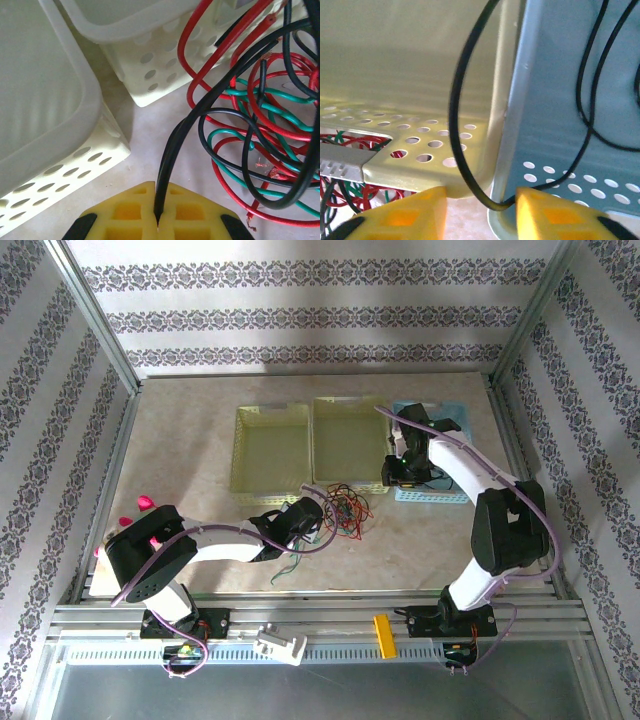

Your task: Untangle the cables

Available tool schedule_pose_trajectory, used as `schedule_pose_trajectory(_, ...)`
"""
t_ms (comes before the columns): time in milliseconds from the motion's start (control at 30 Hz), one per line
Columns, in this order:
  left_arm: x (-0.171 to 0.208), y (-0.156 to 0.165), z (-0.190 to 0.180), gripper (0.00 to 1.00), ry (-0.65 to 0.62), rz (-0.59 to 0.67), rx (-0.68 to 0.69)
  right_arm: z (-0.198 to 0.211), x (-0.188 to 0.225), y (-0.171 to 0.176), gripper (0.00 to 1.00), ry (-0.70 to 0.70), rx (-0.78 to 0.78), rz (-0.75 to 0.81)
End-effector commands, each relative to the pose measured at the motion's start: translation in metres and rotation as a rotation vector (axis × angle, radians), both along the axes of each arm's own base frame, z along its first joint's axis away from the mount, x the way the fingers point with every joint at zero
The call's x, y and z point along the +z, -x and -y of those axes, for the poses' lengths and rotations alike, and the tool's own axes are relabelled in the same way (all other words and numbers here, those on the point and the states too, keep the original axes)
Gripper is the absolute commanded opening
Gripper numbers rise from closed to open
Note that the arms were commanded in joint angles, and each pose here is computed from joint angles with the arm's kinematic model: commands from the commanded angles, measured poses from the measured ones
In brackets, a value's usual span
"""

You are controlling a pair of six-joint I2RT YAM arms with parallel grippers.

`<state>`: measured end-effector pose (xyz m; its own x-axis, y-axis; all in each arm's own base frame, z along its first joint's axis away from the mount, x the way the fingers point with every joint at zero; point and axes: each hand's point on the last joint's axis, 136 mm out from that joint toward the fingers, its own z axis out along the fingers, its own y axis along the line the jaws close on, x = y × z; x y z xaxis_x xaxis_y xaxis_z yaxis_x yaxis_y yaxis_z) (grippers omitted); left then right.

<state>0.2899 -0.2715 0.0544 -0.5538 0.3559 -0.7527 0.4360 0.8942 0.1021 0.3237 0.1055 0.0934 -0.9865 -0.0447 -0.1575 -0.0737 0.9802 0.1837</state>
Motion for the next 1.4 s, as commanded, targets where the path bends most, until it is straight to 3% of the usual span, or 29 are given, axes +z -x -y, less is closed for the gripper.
schedule_pose_trajectory(0, 0.002, -0.003, 0.002, 0.00, -0.014, -0.004, -0.005, 0.002, -0.004, -0.002, 0.28, 0.045, 0.014, 0.000)
schedule_pose_trajectory(167, 0.000, -0.002, 0.002, 0.00, -0.004, -0.010, 0.000, 0.003, -0.001, -0.006, 0.13, 0.048, -0.004, 0.028)
schedule_pose_trajectory(567, 0.000, -0.001, 0.001, 0.00, -0.004, -0.013, 0.002, 0.010, 0.019, -0.021, 0.00, -0.045, -0.107, 0.114)
schedule_pose_trajectory(767, 0.000, -0.001, 0.002, 0.00, -0.003, -0.016, -0.002, 0.012, 0.021, -0.023, 0.00, -0.150, -0.176, 0.118)
schedule_pose_trajectory(1100, 0.000, -0.001, 0.004, 0.00, -0.005, -0.019, -0.008, 0.006, 0.011, -0.027, 0.00, -0.204, -0.202, 0.107)
schedule_pose_trajectory(1367, 0.000, 0.000, 0.003, 0.00, -0.008, -0.022, -0.010, 0.007, 0.007, -0.038, 0.21, -0.239, -0.269, 0.132)
